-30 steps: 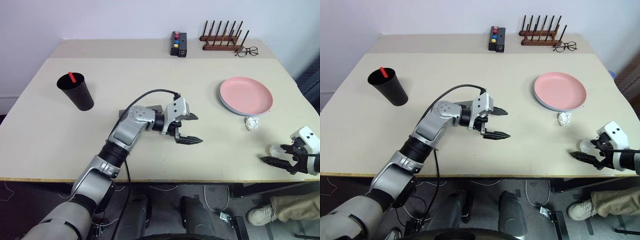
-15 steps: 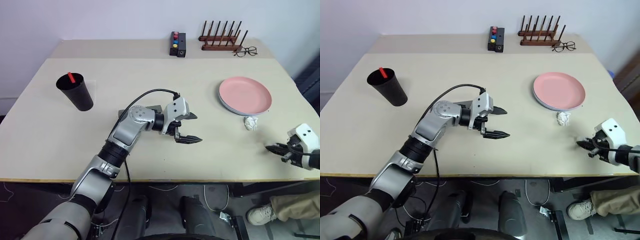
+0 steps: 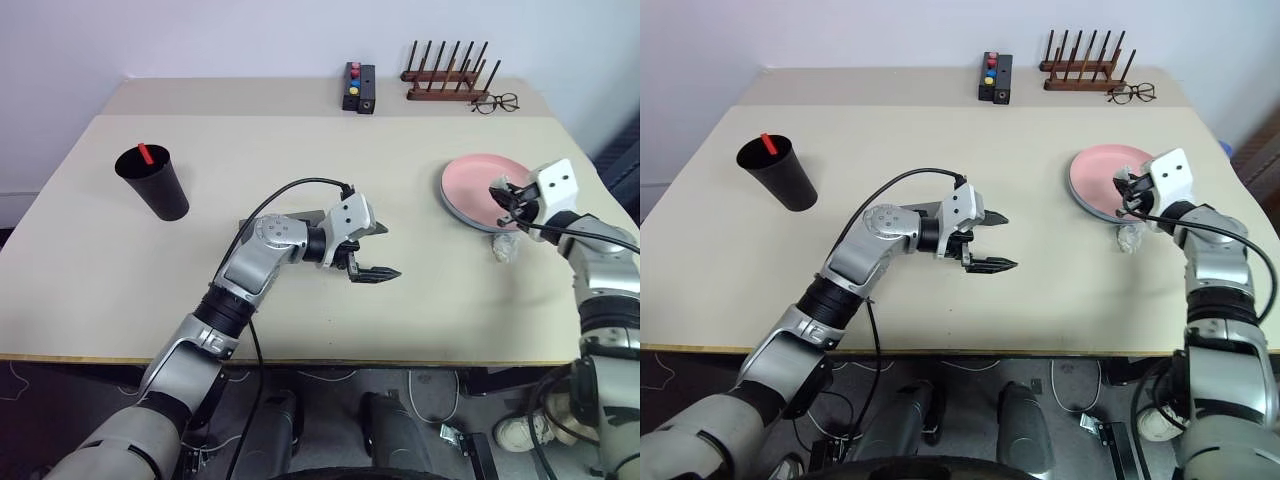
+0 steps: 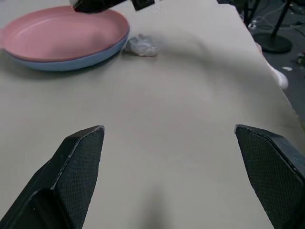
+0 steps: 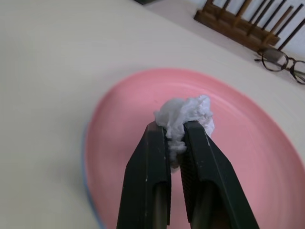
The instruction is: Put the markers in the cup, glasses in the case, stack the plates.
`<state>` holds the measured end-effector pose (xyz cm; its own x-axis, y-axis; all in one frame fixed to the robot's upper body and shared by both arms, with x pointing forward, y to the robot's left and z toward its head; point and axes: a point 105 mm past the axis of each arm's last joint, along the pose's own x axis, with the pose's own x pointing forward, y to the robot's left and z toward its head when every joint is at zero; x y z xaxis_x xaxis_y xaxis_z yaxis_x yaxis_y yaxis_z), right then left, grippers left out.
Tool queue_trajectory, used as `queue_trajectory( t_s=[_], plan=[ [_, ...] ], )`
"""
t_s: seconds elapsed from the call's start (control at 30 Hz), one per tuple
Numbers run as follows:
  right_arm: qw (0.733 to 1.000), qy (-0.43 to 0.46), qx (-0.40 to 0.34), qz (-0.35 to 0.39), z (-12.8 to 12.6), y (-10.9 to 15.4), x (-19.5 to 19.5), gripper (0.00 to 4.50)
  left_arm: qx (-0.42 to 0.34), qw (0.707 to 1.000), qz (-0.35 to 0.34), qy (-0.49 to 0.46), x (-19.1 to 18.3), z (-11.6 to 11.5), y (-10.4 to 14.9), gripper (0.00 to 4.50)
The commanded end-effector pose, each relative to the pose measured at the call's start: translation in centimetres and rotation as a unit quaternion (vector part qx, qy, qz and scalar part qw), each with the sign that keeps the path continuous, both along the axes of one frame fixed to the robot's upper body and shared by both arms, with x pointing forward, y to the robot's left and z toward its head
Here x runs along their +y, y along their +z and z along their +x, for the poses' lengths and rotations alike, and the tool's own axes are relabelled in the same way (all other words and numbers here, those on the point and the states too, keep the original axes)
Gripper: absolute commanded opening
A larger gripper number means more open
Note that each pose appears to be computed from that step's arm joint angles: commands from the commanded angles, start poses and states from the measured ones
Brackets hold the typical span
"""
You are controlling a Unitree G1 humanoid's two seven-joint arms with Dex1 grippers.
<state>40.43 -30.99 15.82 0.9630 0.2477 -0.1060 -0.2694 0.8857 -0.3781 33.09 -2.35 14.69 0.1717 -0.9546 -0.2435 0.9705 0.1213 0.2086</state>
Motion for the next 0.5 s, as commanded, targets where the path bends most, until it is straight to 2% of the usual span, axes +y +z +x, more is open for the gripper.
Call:
queue_trajectory(
  t_s=[0.03, 0.1, 0.3, 0.5],
  plan=[
    [1.000, -0.017, -0.023, -0.006, 1.2, 1.1, 0.0, 0.47, -0.019, 1.000, -0.014, 0.014, 0.3, 0.0, 1.2, 4.50],
    [1.000, -0.023, -0.016, -0.006, 1.4, 0.7, 0.1, 1.10, -0.018, 1.000, -0.014, 0.021, 0.5, 0.0, 1.2, 4.50],
    [0.999, -0.034, -0.029, -0.004, 1.7, 0.9, 0.0, 3.87, -0.016, 0.999, -0.010, 0.032, 1.0, 0.0, 1.0, 4.50],
    [1.000, -0.007, -0.023, 0.011, 0.2, 1.4, -1.2, 3.87, -0.014, 0.999, -0.011, 0.030, 0.9, 0.0, 0.9, 4.50]
  ],
)
